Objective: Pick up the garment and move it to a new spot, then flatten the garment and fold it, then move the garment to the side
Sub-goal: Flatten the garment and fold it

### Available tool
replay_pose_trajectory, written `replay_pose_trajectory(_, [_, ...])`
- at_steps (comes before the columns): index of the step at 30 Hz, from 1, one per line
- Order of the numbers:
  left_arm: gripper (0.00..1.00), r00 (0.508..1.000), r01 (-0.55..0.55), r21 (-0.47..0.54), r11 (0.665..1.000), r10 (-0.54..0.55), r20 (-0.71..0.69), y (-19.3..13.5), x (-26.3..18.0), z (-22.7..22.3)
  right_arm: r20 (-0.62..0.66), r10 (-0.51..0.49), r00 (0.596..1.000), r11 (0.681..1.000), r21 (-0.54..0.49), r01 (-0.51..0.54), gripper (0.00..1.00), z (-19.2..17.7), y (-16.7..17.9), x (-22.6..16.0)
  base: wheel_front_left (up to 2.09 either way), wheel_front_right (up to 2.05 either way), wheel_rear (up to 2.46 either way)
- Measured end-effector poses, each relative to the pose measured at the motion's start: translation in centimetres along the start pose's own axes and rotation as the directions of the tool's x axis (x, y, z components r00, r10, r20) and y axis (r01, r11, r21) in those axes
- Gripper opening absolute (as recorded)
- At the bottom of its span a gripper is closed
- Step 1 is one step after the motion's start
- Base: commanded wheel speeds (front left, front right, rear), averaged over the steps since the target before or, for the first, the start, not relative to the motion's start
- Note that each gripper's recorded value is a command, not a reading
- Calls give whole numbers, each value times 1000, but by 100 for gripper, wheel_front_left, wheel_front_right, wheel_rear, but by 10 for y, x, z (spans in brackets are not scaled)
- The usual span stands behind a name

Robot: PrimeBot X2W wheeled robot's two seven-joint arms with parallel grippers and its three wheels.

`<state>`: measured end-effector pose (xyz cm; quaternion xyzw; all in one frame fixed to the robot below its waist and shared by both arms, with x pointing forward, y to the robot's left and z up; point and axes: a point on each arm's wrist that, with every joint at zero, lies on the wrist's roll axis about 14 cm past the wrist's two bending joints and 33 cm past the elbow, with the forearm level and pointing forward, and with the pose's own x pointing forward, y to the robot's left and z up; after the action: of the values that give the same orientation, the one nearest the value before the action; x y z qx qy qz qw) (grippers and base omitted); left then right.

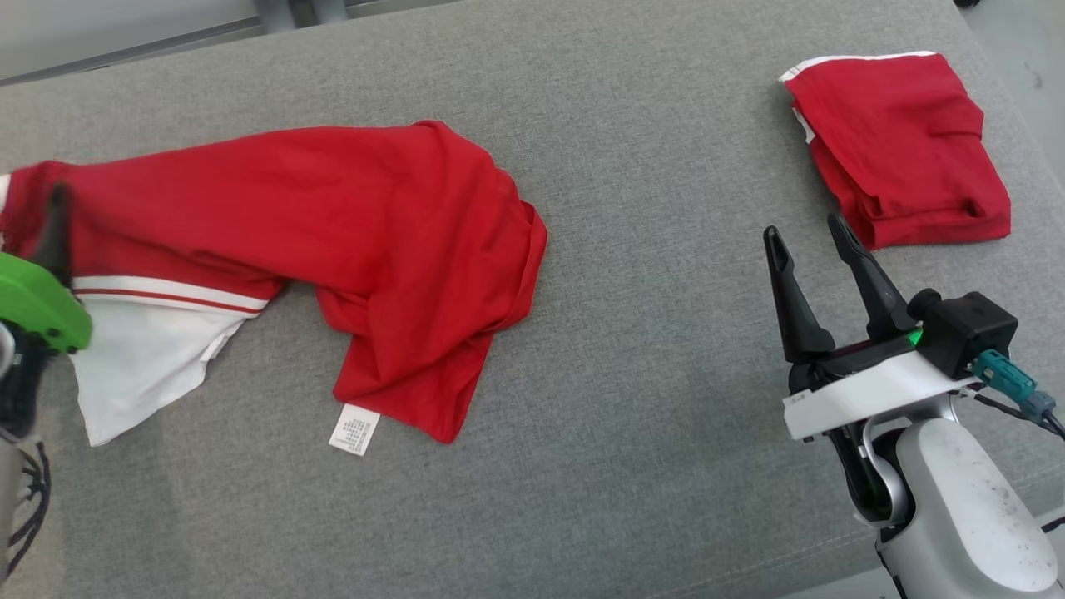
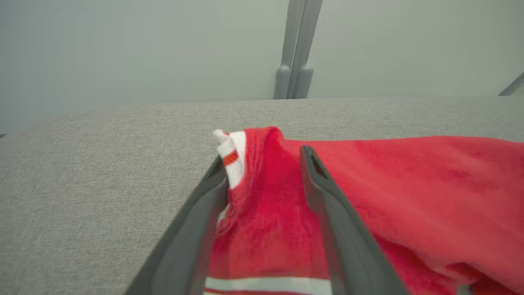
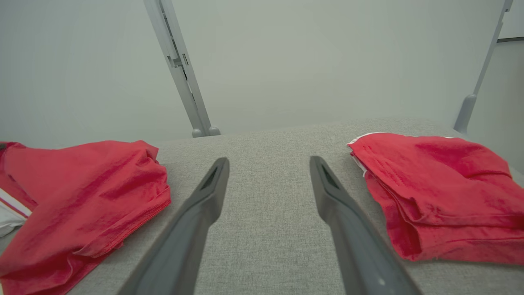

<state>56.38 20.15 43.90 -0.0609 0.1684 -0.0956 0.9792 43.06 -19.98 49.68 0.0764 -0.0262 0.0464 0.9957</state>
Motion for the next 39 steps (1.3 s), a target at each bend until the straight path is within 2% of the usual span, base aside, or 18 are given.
replay_pose_trajectory(5, [100, 999, 26, 42, 999, -27, 19, -6, -8, 2, -11, 10, 1000, 1000, 9, -10, 100, -4, 5, -2, 0, 0, 0])
replay_pose_trajectory(9, [100, 996, 9, 28, 1000, -12, 89, 1, -27, 18, -2, 25, 1000, 999, 20, -25, 100, -1, 12, -4, 0, 0, 0])
replay_pose_trajectory(12, [100, 996, -4, -1, 1000, 4, 85, 2, -47, 10, -5, 44, 999, 999, 28, -44, 100, -2, 20, -7, 0, 0, 0])
replay_pose_trajectory(15, [100, 1000, -27, -49, 998, 26, -14, 6, -67, -16, -1, 72, 997, 997, 31, -72, 100, -1, 29, -7, 0, 0, 0])
replay_pose_trajectory(18, [100, 983, -62, -122, 991, 40, -180, 13, -90, -52, 12, 106, 994, 994, 35, -106, 100, 4, 40, -4, 0, 0, 0])
replay_pose_trajectory(21, [100, 947, -86, -199, 976, 19, -320, 16, -107, -73, 24, 130, 991, 991, 37, -131, 100, 7, 49, -1, 0, 0, 0])
replay_pose_trajectory(27, [100, 865, -92, -289, 953, -67, -498, 7, -116, -98, 24, 131, 991, 990, 39, -132, 100, 7, 48, 2, 0, 0, 0])
replay_pose_trajectory(34, [100, 807, -74, -354, 932, -152, -571, -9, -106, -107, 23, 104, 994, 994, 30, -105, 100, 7, 38, 2, 0, 0, 0])
replay_pose_trajectory(38, [100, 795, -71, -339, 938, -152, -588, -11, -98, -110, 17, 84, 996, 996, 28, -84, 100, 6, 31, -1, 0, 0, 0])
replay_pose_trajectory(39, [84, 793, -73, -339, 938, -152, -590, -11, -96, -111, 15, 80, 997, 996, 28, -81, 100, 5, 30, -1, 0, 0, 0])
